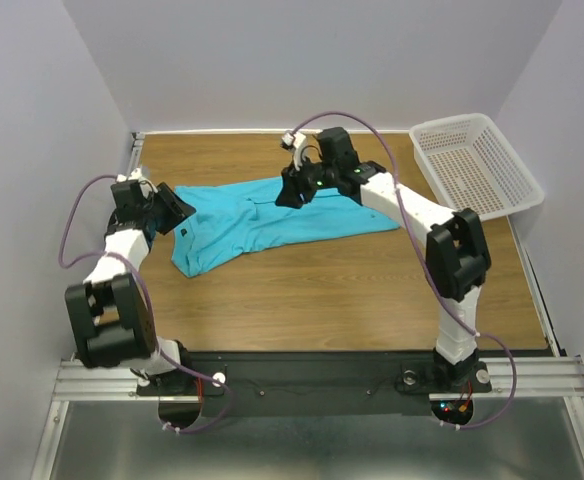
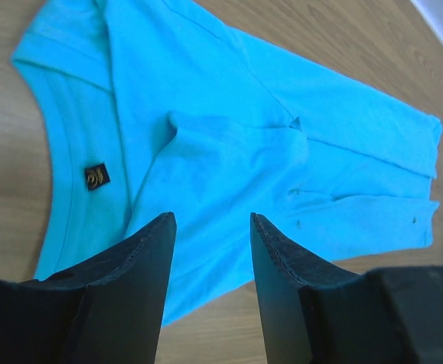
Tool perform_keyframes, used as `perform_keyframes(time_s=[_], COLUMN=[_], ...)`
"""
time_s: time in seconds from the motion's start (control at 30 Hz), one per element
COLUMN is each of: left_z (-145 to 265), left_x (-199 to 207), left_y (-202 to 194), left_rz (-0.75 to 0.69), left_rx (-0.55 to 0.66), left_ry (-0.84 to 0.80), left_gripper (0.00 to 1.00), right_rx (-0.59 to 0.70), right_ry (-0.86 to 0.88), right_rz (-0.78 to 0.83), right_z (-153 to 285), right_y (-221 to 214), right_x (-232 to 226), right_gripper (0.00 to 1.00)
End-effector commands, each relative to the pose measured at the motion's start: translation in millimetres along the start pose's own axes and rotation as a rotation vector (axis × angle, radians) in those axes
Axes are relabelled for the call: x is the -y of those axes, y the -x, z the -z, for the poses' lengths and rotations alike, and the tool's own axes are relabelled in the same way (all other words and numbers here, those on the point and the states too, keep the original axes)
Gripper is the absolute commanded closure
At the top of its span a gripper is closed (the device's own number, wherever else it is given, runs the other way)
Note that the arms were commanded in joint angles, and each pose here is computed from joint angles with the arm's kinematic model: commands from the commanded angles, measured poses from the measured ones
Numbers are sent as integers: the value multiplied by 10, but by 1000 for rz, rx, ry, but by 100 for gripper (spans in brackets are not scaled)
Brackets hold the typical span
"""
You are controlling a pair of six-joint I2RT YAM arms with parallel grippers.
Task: Fold and stack the t-shirts
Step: Fold the tshirt
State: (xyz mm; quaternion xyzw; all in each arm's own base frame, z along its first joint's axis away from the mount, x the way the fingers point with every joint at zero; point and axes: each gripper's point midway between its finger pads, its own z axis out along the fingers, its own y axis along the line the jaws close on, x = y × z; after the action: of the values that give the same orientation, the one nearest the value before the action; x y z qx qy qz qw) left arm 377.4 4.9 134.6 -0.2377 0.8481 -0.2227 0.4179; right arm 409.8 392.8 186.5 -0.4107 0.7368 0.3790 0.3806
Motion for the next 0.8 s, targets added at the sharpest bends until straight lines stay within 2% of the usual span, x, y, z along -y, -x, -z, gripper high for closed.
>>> perform_keyframes(time_s=[0.0,0.17,0.43,0.77], left_z=[-330,-615,-825,-994], left_x=[-2,-68,-202,-139], left_y=[-41,-20,-1,-133], left_rz=[-77,-119,-123,-103], left_rx=[-92,-143,-172,-248], left_ry=[-90,-116,-71,-126], left_gripper=[45,45,45,46], right_rx=[8,-1,-21,-20], right_ry=[83,67,73,63], right_rz=[110,88,64,50], right_z=[320,559,580,600], right_y=[-131,-292,-432,-435], right_x=[-207,-180,-181,-157], right_gripper=[50,50,51,51])
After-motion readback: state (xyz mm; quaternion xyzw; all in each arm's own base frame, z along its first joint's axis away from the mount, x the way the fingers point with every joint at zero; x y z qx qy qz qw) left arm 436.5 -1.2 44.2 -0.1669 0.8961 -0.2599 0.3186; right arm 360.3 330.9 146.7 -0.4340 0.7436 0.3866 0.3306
